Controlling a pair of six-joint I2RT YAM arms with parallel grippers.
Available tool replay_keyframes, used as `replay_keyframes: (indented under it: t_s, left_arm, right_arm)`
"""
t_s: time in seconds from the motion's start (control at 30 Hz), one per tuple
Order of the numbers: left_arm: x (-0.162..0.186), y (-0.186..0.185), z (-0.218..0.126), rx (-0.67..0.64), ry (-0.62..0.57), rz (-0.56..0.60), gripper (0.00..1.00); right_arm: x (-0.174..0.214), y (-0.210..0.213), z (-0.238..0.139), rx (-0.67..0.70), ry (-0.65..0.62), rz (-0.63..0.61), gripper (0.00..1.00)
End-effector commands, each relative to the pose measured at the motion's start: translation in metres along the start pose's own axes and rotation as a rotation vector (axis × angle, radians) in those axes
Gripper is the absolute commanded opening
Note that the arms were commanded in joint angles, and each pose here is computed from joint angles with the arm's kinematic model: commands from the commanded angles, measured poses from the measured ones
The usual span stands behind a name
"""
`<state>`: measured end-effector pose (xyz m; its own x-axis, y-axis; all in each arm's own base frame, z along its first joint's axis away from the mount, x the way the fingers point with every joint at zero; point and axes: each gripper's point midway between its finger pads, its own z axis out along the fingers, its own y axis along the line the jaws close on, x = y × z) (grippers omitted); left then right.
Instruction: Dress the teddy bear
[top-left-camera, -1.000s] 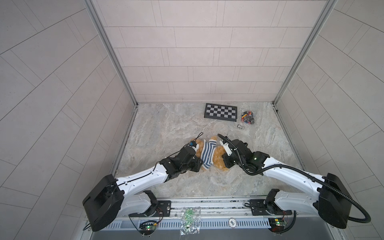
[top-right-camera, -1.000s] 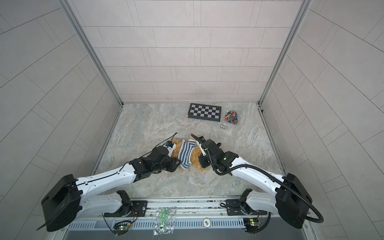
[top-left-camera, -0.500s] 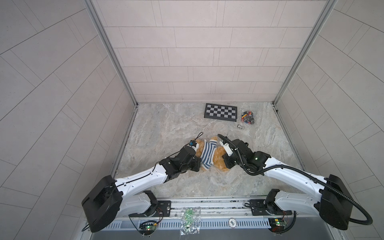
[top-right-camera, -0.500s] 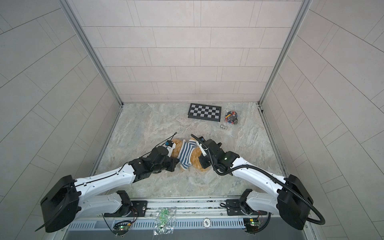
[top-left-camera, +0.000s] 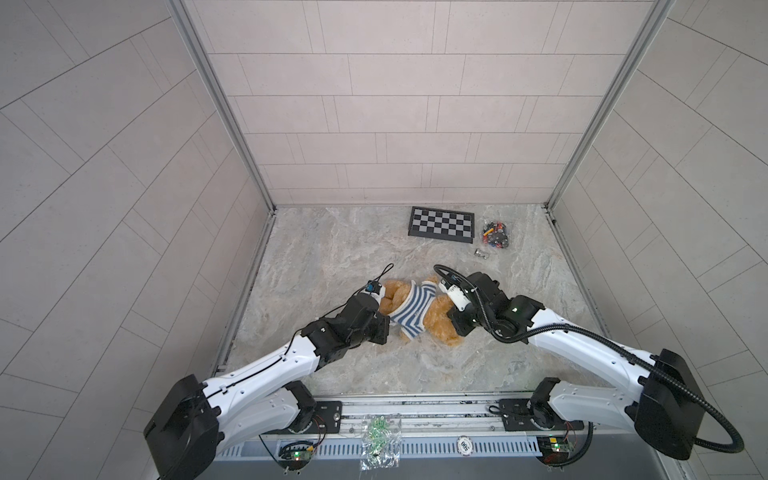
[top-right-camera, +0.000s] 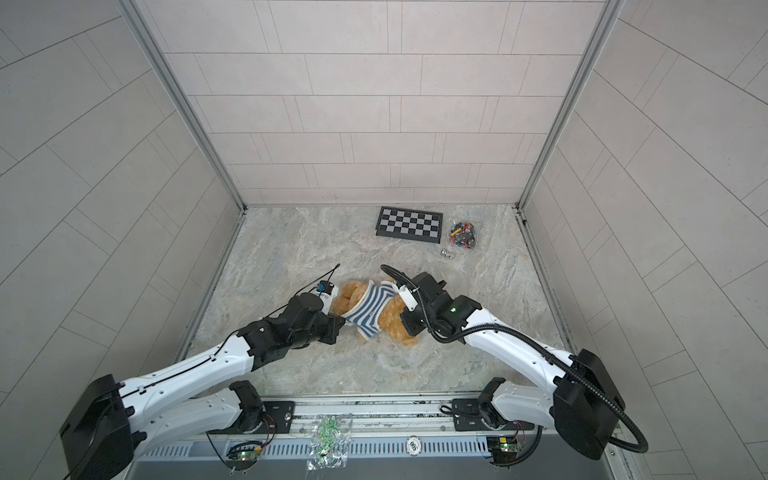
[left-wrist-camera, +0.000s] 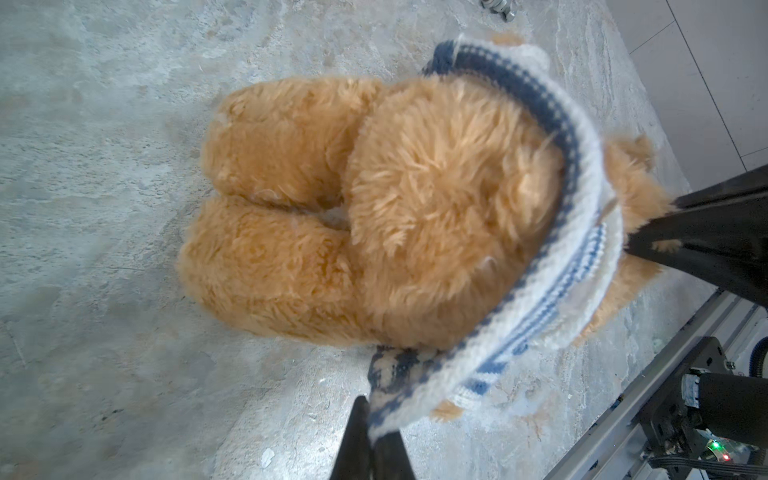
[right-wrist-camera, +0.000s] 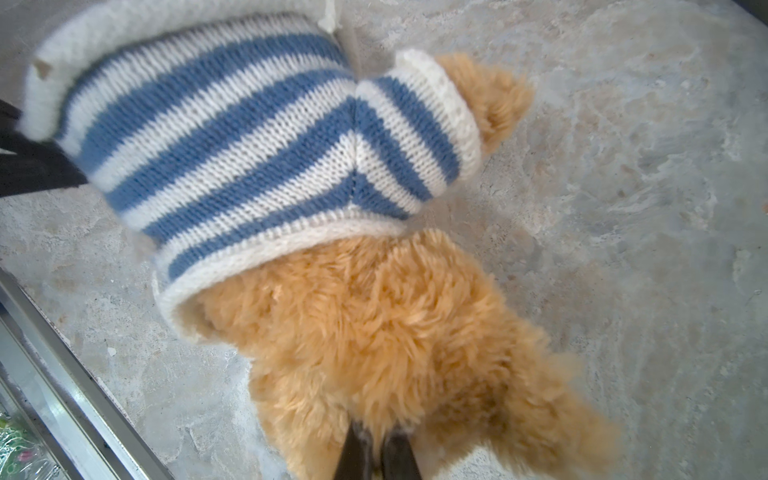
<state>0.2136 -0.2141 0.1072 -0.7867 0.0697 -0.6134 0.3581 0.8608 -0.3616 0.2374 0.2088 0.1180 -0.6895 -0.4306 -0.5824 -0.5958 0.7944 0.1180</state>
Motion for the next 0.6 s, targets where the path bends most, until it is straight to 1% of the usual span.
replay_keyframes:
  t_s: [0.0, 0.13, 0.17, 0.27, 0.33, 0.47, 0.57]
  left_arm:
    - [0.003, 0.0, -0.005, -0.013, 0.016, 0.037, 0.0]
    - [-0.006, -0.033, -0.01, 0.096, 0.008, 0.078, 0.0]
    - [-0.009, -0.044, -0.013, 0.137, 0.005, 0.082, 0.0]
    - [-0.021, -0.066, -0.023, 0.228, -0.01, 0.089, 0.0]
    - [-0.027, -0.076, -0.03, 0.266, -0.021, 0.097, 0.0]
    - [-0.031, -0.076, -0.03, 0.257, -0.027, 0.087, 0.0]
    - [-0.033, -0.078, -0.026, 0.259, -0.03, 0.06, 0.0]
  right_arm:
    - [-0.001, 0.002, -0.002, -0.021, 0.031, -0.033, 0.0]
    - [-0.006, 0.009, 0.0, -0.057, 0.04, -0.01, 0.0]
    - [-0.007, 0.01, 0.0, -0.061, 0.041, -0.002, 0.03]
    - [-0.01, 0.01, -0.004, -0.061, 0.03, 0.003, 0.15]
    - [-0.01, 0.008, -0.007, -0.047, 0.016, -0.009, 0.23]
    - [-0.015, 0.004, -0.017, -0.023, -0.03, -0.033, 0.41]
    - [-0.021, 0.006, -0.03, -0.025, -0.095, -0.052, 0.53]
